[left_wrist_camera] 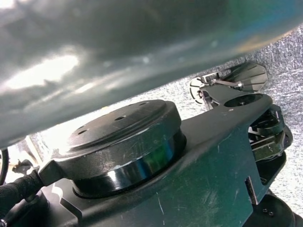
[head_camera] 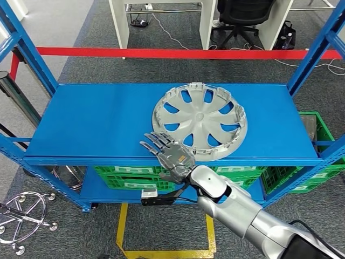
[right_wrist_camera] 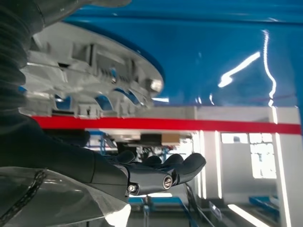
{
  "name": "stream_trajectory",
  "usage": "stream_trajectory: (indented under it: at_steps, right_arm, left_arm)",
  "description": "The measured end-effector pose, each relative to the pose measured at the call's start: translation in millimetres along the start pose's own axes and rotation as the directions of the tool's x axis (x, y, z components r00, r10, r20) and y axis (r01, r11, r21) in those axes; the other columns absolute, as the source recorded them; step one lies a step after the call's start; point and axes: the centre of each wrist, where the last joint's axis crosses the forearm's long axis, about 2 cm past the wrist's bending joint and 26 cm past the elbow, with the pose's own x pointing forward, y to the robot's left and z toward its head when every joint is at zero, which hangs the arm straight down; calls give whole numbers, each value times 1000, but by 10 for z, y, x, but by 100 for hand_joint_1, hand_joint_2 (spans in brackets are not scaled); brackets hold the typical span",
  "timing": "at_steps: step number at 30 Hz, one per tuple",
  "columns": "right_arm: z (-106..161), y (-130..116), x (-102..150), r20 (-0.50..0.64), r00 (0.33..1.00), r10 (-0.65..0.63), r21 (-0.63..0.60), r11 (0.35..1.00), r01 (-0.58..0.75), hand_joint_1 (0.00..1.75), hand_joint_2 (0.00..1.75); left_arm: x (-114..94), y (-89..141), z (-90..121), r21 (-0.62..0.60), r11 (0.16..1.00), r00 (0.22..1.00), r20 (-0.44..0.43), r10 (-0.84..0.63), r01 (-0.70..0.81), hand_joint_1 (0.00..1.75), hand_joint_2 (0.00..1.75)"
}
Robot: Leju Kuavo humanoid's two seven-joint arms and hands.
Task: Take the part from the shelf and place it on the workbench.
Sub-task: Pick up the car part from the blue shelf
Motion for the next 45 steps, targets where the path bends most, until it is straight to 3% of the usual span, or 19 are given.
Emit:
stream_trajectory:
  at_steps: [13, 45]
  right_arm:
    - [105, 100, -289, -137, 989, -51, 100, 993, 65, 0, 175]
    - [308, -3, -740, -306, 948, -91, 91, 988, 124, 0, 175]
  left_arm:
    - [-7, 5, 1, -1, 1000, 1000, 3, 2, -2, 0, 0]
    - [-16, 25, 2, 1, 1000, 1000, 11, 11, -11, 0, 0]
